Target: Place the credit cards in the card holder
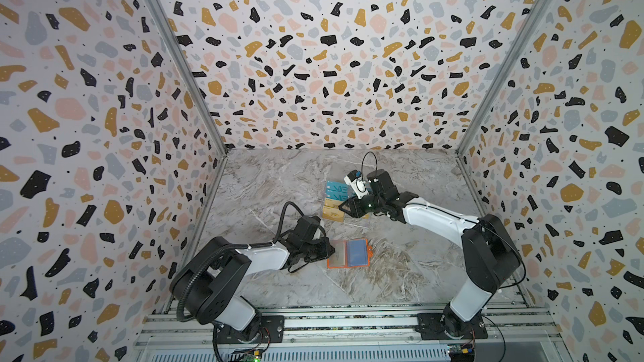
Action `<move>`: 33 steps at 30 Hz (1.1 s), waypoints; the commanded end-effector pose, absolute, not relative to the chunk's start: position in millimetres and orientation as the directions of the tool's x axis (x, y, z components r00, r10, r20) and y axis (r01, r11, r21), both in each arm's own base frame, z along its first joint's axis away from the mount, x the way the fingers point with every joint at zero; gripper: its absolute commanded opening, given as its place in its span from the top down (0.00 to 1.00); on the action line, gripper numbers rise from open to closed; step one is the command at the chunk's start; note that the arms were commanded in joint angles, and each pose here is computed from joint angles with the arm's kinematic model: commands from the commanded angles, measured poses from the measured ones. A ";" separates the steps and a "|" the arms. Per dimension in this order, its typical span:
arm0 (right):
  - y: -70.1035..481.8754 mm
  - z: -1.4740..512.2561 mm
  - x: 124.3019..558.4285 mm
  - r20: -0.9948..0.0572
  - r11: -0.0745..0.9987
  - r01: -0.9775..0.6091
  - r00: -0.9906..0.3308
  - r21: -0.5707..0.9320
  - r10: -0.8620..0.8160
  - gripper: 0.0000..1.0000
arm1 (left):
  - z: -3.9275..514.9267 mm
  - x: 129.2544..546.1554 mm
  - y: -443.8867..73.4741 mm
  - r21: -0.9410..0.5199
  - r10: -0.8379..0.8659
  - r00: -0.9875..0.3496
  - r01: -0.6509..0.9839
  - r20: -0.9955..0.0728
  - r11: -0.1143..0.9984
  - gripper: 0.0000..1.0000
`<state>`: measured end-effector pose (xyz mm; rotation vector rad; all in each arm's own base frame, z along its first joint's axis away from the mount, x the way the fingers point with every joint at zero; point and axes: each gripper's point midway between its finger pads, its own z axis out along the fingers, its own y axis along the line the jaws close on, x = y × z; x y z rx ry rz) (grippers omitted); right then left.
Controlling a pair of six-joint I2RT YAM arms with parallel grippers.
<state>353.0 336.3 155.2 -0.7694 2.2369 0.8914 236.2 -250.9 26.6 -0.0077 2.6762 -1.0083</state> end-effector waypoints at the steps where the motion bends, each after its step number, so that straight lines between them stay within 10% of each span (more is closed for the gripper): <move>1: 326.4 132.4 354.3 -0.646 0.602 -0.724 -0.643 0.337 -0.411 0.61 | 14.8 227.5 -241.3 -0.611 -0.091 -0.965 0.082 -0.248 0.787 0.86; 33: 379.5 89.7 369.8 -0.597 0.495 -0.851 -0.491 0.174 -0.635 0.65 | 17.0 226.1 -243.0 -0.626 -0.097 -0.966 0.079 -0.241 0.776 0.83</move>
